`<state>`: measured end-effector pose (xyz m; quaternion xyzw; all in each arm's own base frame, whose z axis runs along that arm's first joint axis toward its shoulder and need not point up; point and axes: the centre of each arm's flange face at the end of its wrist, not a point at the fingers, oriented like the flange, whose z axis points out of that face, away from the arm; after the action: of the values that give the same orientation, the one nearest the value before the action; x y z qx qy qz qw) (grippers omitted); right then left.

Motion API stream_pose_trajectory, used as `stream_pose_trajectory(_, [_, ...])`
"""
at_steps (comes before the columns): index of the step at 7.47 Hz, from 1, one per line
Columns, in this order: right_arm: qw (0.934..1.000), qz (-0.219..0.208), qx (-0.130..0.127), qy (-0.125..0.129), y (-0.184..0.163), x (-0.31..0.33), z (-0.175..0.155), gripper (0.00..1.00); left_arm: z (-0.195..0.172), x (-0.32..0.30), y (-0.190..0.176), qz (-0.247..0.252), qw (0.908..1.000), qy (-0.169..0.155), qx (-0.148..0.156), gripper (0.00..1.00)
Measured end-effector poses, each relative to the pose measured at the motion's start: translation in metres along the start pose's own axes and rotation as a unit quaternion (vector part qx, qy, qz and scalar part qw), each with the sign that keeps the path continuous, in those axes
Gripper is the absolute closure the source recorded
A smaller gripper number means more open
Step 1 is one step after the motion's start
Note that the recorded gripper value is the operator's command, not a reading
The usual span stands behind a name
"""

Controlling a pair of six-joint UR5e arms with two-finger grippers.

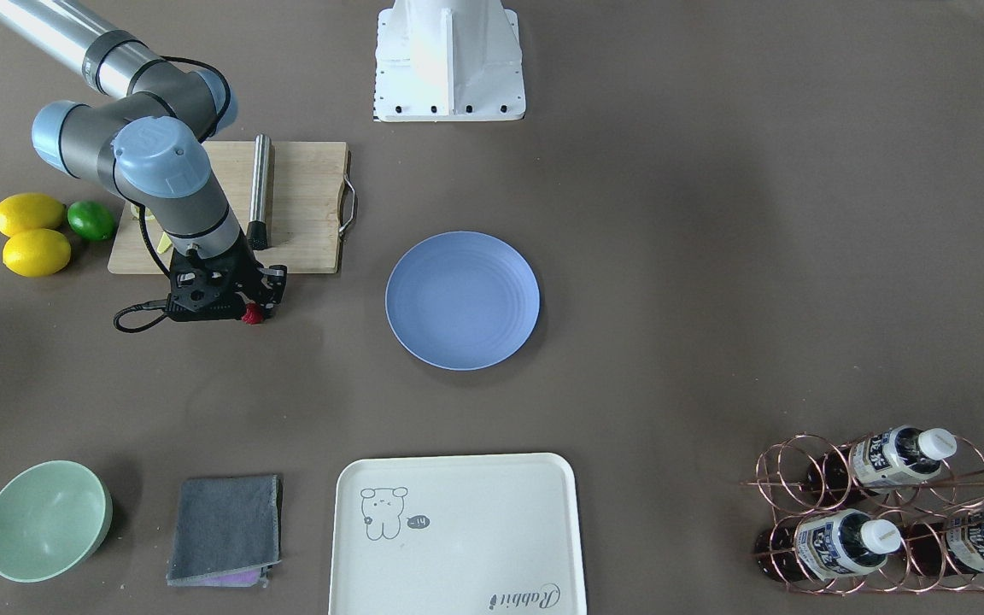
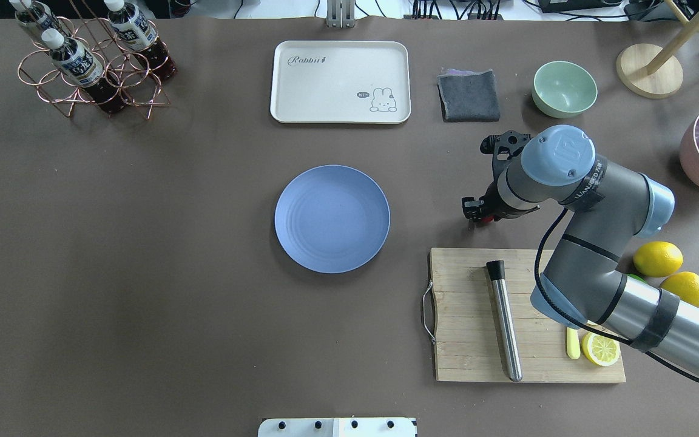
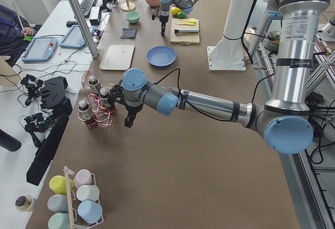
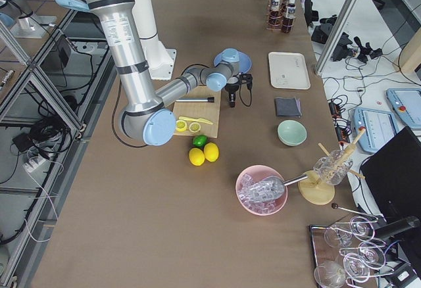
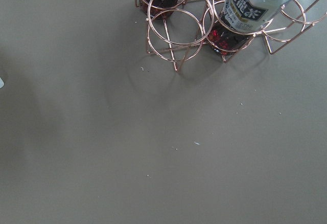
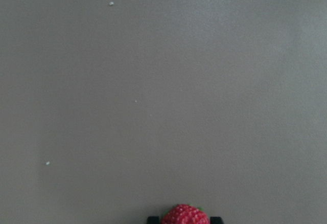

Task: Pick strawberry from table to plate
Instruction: 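Lower the right gripper onto the red strawberry and grasp it, then carry the strawberry over the blue plate with the right gripper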

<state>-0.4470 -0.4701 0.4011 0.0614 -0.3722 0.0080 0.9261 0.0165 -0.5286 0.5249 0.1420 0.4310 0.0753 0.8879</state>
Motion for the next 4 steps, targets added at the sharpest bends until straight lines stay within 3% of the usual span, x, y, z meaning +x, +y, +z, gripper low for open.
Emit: stream_pose_trajectory(4, [0.9991,0.012,0.017,-0.036,-0.016,-0.056,-0.032,1.00,-0.011,-0.035,0.006,-0.040,0.9990,-0.018,-0.012,0.02])
